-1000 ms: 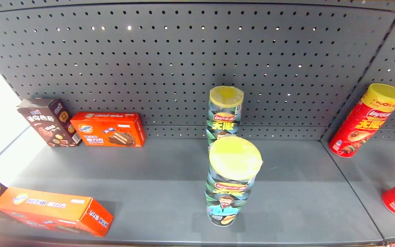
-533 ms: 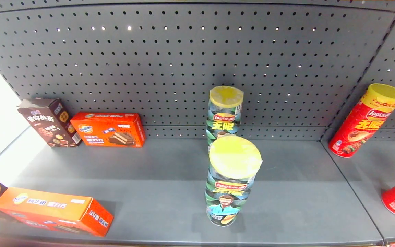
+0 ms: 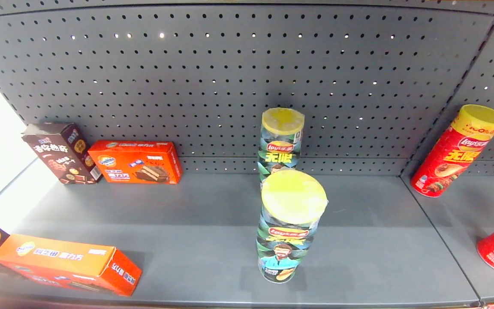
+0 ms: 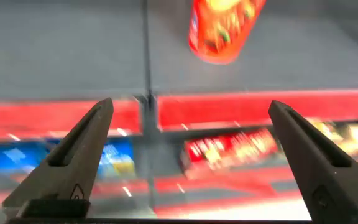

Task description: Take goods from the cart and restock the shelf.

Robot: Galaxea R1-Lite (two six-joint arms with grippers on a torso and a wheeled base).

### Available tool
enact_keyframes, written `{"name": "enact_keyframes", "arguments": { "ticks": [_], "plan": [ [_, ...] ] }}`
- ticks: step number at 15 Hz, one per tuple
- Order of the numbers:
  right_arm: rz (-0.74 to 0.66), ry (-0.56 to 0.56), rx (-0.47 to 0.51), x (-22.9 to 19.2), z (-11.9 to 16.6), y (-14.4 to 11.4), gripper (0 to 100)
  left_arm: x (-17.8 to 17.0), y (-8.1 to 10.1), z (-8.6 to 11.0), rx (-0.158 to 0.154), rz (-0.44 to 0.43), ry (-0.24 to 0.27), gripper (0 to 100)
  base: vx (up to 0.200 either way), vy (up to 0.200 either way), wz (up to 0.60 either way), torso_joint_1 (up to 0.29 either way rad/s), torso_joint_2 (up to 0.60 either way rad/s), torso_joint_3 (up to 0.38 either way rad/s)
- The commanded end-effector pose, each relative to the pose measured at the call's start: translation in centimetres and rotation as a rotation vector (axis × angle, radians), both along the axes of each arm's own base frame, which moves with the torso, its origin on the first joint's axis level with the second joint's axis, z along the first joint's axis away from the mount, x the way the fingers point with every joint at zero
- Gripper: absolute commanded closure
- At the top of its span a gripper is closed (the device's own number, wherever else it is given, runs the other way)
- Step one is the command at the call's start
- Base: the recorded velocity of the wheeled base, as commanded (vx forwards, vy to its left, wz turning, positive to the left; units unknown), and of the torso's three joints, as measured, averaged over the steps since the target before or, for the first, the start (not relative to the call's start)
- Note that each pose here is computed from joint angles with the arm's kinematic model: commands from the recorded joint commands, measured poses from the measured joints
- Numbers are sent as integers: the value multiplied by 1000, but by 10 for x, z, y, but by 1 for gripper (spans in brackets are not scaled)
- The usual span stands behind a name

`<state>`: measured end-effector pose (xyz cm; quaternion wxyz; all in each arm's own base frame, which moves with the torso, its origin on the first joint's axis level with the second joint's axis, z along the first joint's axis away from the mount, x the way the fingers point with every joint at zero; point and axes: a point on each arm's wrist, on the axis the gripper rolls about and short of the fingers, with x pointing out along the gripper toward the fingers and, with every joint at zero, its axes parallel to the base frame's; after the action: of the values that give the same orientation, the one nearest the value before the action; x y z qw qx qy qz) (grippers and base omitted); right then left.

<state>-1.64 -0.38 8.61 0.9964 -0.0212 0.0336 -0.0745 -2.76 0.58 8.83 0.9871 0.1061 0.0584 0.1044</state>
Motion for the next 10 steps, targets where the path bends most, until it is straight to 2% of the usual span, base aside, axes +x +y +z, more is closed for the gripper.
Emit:
{"name": "enact_keyframes", "arguments": {
  "ticks": [1, 2, 4, 5, 6, 7, 8, 9, 10],
  "plan": [
    [19, -129, 24, -7, -3, 1, 0, -3, -1, -3, -58, -18, -54, 0, 0, 0, 0, 0, 0, 0],
    [54, -128, 21, -7, -3, 2, 0, -3, -2, -4, -67, -62, -51, 0, 0, 0, 0, 0, 0, 0],
    [195, -116, 16, -7, -3, 5, 0, -1, -4, -3, -75, -162, -75, 0, 0, 0, 0, 0, 0, 0],
    [123, -95, 14, -7, -5, 3, 0, -1, -5, -4, -73, -192, -74, 0, 0, 0, 0, 0, 0, 0],
    [13, -110, 69, -7, -6, 1, 0, -1, -5, -4, -68, -200, -74, 0, 0, 0, 0, 0, 0, 0],
    [34, -104, 64, -7, -6, 1, 0, 0, -5, -5, -69, -189, -76, 0, 0, 0, 0, 0, 0, 0],
    [100, -79, 6, -6, -9, 3, 0, 1, -5, -6, -71, -189, -89, 0, 0, 0, 0, 0, 0, 0],
    [216, -55, 4, -6, -10, 5, 0, 4, -5, -7, -78, -212, -135, 0, 0, 0, 0, 0, 0, 0],
    [156, -63, 51, -6, -10, 4, 0, 4, -6, -7, -82, -250, -140, 0, 0, 0, 0, 0, 0, 0]
  ]
}}
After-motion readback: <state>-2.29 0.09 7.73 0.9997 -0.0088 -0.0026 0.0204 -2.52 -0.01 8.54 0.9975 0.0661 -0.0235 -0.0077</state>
